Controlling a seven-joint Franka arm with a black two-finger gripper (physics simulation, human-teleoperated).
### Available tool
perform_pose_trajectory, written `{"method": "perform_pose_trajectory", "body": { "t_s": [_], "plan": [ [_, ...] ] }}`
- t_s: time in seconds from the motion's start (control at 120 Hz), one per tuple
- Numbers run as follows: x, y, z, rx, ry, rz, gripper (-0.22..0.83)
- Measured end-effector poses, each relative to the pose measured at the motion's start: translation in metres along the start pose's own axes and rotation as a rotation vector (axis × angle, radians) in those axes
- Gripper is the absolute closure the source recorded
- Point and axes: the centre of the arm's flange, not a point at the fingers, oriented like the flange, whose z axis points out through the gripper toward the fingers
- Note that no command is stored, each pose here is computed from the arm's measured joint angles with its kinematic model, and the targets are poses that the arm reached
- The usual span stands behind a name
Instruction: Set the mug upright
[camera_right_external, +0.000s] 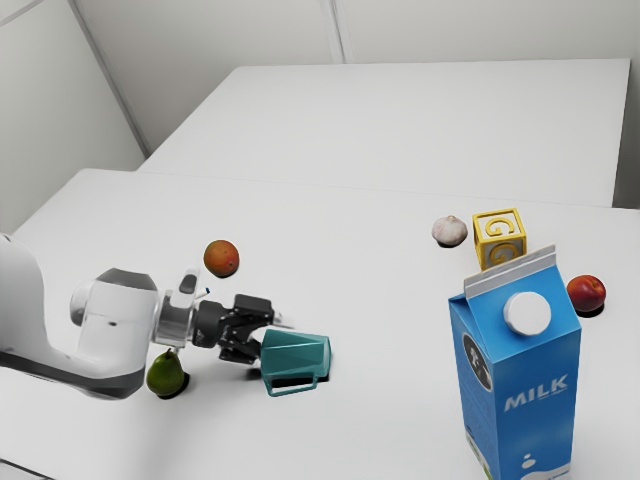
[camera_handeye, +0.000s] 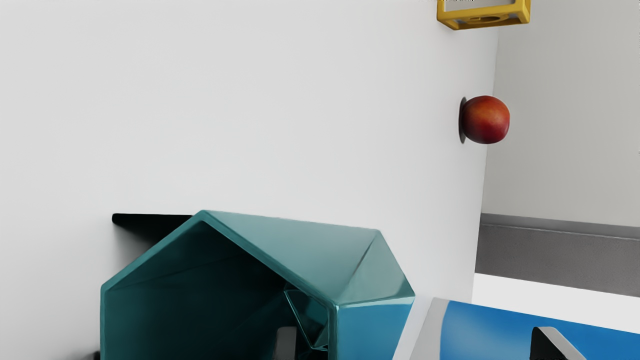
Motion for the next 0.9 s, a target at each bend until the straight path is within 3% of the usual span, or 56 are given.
{"method": "perform_pose_trajectory", "body": {
  "t_s": [0.142, 0.292, 0.758, 0.9],
  "plan": [
    [0.000, 0.000, 0.000, -0.006, 0.013, 0.013, 0.49],
    [0.000, 0.000, 0.001, -0.008, 0.015, 0.029, 0.67],
    [0.002, 0.003, 0.000, -0.005, 0.023, 0.065, 0.77],
    [0.016, 0.031, -0.002, -0.019, 0.038, 0.138, 0.78]
  ]
}}
